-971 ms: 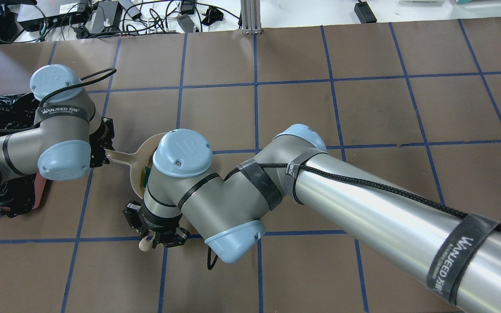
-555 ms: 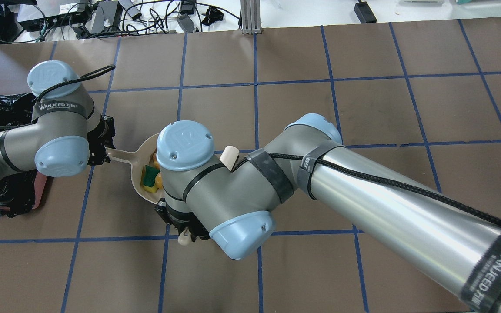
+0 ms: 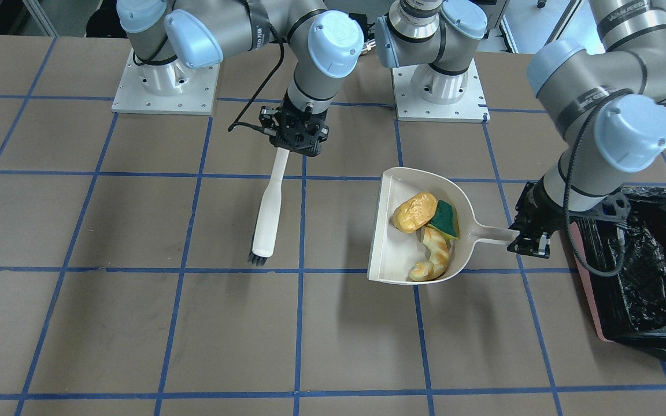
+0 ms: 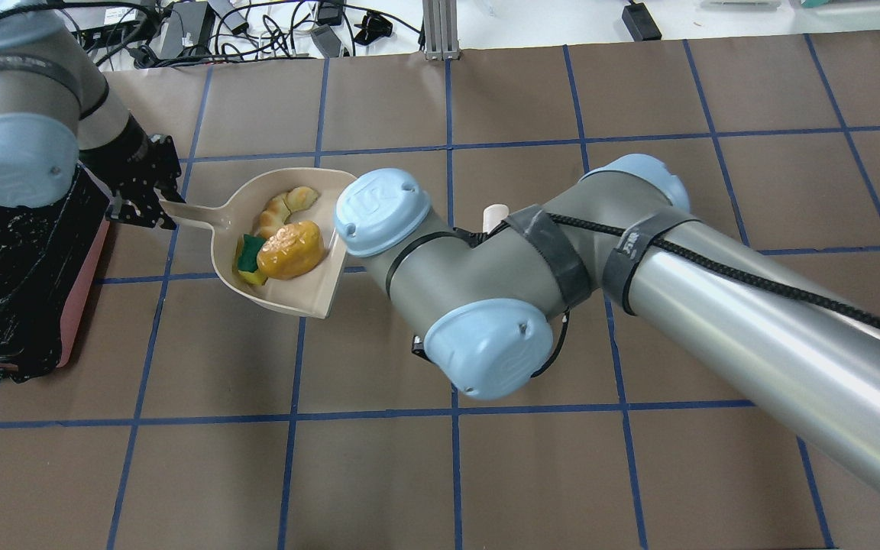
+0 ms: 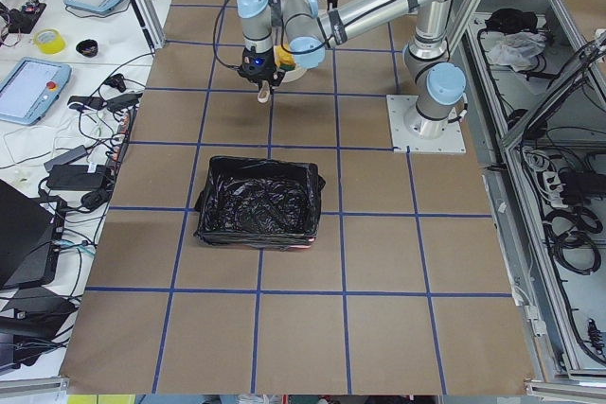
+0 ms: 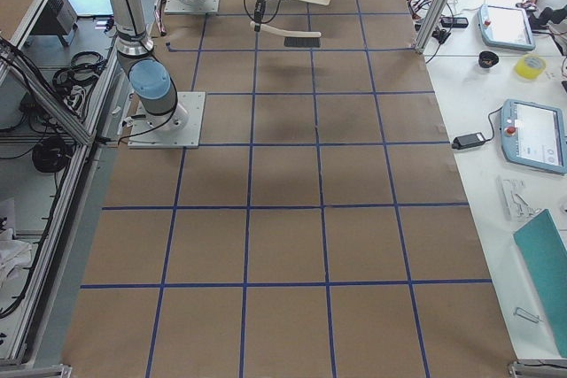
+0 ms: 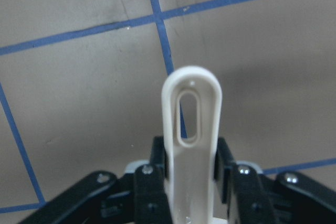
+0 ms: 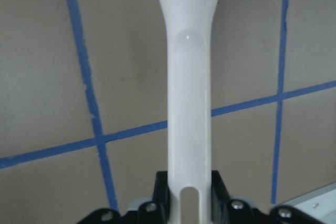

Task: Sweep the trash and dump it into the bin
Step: 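Tip the dustpan over the black bin with the left gripper while the right withdraws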

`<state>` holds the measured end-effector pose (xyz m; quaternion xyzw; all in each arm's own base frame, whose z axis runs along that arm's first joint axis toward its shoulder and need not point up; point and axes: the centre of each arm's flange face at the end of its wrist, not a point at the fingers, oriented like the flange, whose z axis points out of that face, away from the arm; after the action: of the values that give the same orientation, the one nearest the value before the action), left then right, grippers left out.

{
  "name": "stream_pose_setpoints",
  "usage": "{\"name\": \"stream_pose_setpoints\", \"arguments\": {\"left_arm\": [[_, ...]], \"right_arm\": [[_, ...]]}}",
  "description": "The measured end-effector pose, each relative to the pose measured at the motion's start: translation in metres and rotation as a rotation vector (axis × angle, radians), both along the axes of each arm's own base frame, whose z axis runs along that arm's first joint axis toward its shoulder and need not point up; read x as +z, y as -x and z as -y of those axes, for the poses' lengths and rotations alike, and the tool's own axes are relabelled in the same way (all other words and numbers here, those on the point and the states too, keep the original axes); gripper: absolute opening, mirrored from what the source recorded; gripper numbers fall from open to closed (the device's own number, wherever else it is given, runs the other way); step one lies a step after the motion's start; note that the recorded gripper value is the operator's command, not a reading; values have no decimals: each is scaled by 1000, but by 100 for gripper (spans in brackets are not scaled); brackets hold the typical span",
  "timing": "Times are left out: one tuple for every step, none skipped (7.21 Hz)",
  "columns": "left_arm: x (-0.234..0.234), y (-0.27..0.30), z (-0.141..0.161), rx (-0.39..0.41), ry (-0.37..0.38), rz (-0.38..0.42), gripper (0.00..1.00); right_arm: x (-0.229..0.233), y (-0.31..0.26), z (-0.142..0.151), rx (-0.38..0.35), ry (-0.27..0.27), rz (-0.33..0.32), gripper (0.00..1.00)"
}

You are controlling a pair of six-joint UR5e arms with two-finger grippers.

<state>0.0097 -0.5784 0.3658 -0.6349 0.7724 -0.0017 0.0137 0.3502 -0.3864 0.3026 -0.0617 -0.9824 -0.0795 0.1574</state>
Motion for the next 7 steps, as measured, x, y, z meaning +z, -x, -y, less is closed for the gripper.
{"name": "stream_pose_setpoints", "arguments": {"left_arm": [[24, -28, 9, -7, 21, 4, 0], [42, -74, 14, -30, 40, 12, 0], [57, -119, 13, -40, 56, 23, 0], [69, -159, 10, -49, 67, 34, 0], [79, -198, 6, -65, 77, 48, 0], [85, -238, 1, -85, 84, 61, 0], [89, -276, -5, -104, 90, 72, 0]], "right_arm": [[4, 44, 34, -7, -17, 9, 0], [11, 100, 69, -31, -35, 37, 0], [17, 158, 94, -59, -48, 68, 0], [22, 210, 111, -56, -62, 98, 0], [24, 259, 122, -29, -79, 129, 0], [24, 303, 129, -7, -86, 157, 0], [21, 339, 135, 20, -74, 178, 0]]}}
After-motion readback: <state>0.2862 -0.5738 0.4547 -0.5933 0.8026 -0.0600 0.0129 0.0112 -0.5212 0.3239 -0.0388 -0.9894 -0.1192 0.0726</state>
